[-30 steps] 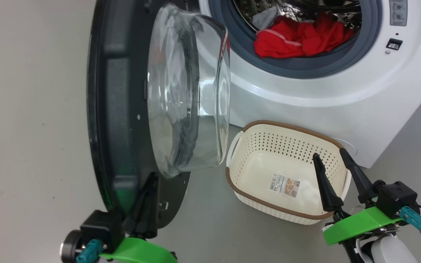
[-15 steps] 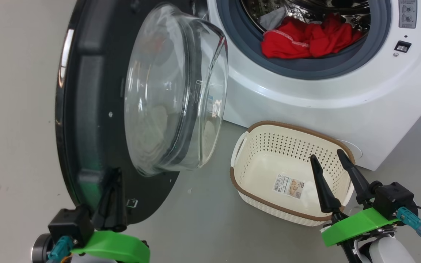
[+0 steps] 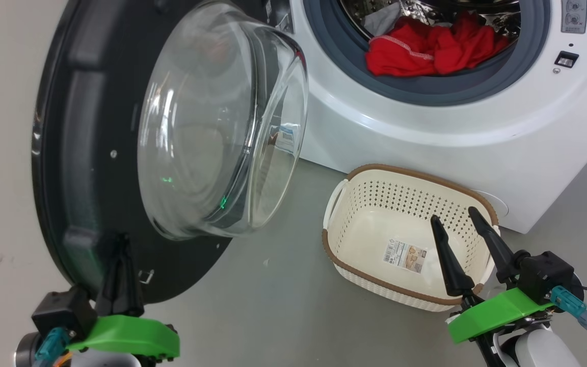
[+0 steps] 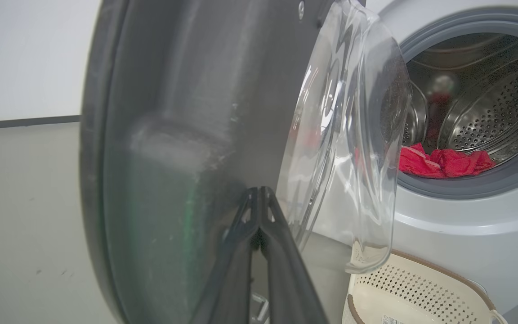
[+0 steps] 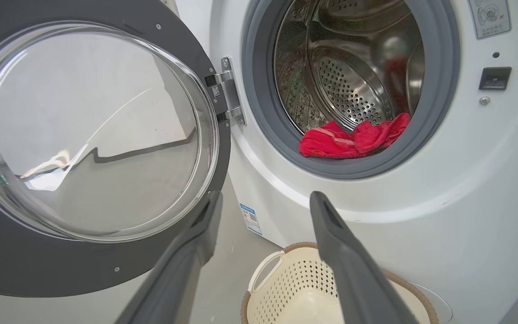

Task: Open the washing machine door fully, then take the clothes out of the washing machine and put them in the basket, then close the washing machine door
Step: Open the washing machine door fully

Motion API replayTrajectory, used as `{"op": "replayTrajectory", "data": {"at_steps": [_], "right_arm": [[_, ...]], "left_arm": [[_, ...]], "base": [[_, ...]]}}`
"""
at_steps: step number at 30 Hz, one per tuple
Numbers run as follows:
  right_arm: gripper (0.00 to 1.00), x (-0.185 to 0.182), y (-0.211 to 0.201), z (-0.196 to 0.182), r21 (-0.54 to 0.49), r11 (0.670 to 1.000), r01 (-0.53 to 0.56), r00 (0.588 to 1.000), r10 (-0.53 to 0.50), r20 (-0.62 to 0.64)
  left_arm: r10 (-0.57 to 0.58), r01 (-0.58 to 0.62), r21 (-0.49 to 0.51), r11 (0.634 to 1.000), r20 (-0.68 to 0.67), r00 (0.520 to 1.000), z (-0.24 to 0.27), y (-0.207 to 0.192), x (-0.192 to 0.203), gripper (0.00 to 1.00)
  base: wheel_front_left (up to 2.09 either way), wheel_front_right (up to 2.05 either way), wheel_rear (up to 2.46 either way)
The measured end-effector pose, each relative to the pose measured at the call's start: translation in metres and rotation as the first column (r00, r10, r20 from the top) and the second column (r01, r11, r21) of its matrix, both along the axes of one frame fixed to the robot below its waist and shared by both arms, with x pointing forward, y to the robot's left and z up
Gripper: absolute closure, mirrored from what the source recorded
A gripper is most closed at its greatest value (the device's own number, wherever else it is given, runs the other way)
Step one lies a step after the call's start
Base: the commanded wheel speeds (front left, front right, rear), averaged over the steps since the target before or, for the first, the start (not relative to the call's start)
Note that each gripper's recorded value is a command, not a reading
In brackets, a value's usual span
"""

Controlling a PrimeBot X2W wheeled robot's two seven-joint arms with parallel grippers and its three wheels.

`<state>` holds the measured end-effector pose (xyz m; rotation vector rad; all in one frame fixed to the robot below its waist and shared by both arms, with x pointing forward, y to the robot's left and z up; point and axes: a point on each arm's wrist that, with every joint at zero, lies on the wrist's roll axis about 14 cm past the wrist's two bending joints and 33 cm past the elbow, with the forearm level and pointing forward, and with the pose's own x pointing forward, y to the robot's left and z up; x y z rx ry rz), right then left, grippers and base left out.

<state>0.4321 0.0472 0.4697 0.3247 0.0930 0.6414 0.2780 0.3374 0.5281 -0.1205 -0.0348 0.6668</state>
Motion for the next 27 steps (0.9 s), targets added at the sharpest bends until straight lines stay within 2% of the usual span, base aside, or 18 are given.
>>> {"op": "replayTrajectory", "data": {"at_steps": [7,14,27], "right_arm": [[0.0,0.0,0.0,0.0,-0.002,1.0,-0.002,1.0,0.002,-0.001],[0.0,0.0,-0.002,0.001,-0.006,1.0,0.0,1.0,0.0,-0.003],[0.0,-0.001,-0.003,-0.001,-0.017,1.0,-0.003,1.0,0.003,-0.008]], "left_arm": [[0.04,-0.04,0.016,0.999,0.006,0.999,-0.001,0.014,-0.003,1.0],[0.103,-0.099,-0.075,0.992,0.054,0.993,-0.009,0.031,-0.006,1.0],[0.149,-0.142,-0.095,0.985,0.064,0.987,-0.015,0.052,-0.002,1.0]], "base": [[0.0,0.0,0.0],[0.0,0.0,0.0],[0.0,0.0,0.0]]}}
